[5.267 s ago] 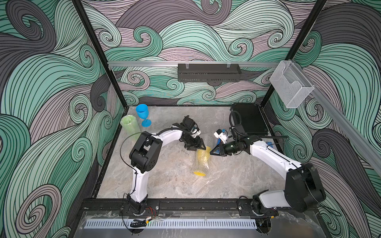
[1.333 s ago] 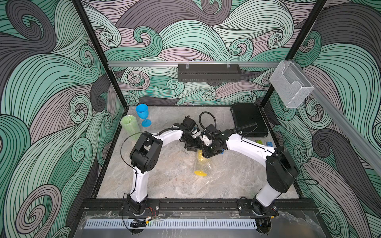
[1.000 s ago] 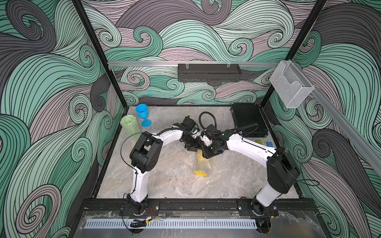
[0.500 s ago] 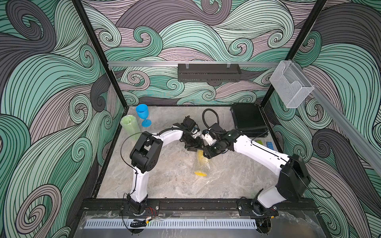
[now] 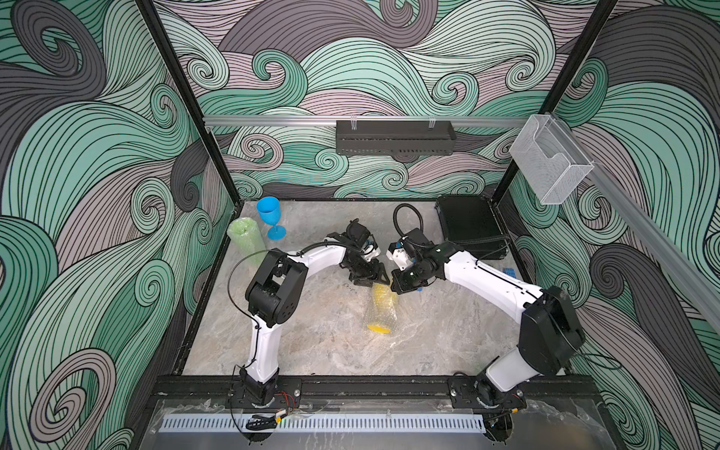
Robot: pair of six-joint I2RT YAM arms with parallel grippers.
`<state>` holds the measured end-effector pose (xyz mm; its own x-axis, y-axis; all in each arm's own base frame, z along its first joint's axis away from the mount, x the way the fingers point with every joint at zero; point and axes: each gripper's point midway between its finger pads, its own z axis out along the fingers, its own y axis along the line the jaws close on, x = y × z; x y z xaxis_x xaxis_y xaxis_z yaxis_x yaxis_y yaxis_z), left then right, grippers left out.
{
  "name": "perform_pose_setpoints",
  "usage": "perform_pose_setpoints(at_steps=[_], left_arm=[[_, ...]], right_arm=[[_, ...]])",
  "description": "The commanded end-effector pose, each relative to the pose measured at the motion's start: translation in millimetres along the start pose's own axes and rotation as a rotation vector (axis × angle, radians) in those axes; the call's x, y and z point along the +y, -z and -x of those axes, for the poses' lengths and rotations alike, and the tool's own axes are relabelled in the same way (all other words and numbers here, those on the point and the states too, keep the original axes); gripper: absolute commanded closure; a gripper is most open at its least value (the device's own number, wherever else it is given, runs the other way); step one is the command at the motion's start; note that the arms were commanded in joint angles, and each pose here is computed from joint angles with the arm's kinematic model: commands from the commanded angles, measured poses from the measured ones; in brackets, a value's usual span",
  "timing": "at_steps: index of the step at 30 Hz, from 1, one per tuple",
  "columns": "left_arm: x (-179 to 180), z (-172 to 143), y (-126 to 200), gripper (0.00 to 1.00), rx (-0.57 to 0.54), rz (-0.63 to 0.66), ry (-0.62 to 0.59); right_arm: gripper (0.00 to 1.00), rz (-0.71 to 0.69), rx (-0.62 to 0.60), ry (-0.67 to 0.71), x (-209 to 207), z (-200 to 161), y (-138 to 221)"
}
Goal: Wrap wine glasses in bubble wrap
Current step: Stick the tape on the bubble wrap.
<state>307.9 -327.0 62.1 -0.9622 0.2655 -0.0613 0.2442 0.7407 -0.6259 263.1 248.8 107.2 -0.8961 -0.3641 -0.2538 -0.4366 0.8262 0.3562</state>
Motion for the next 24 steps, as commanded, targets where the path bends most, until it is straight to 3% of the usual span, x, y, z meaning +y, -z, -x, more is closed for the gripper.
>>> perform_pose_setpoints(at_steps=[1,11,24], left_arm=[[45,-32,-24,0.36,0.119,0.166,0.072],[46,-32,-26,0.36,0.125,0.167,0.075],[44,-33,-26,0.36,0.125,0.155,0.079]], right_arm=[[1.00,0.043,-0.008,-0.006,6,8,-4],[1.00,0.043,0.057,-0.029,-3,-1,-35],[0.99,0.053,0.020,-0.039,1,-12,-15]])
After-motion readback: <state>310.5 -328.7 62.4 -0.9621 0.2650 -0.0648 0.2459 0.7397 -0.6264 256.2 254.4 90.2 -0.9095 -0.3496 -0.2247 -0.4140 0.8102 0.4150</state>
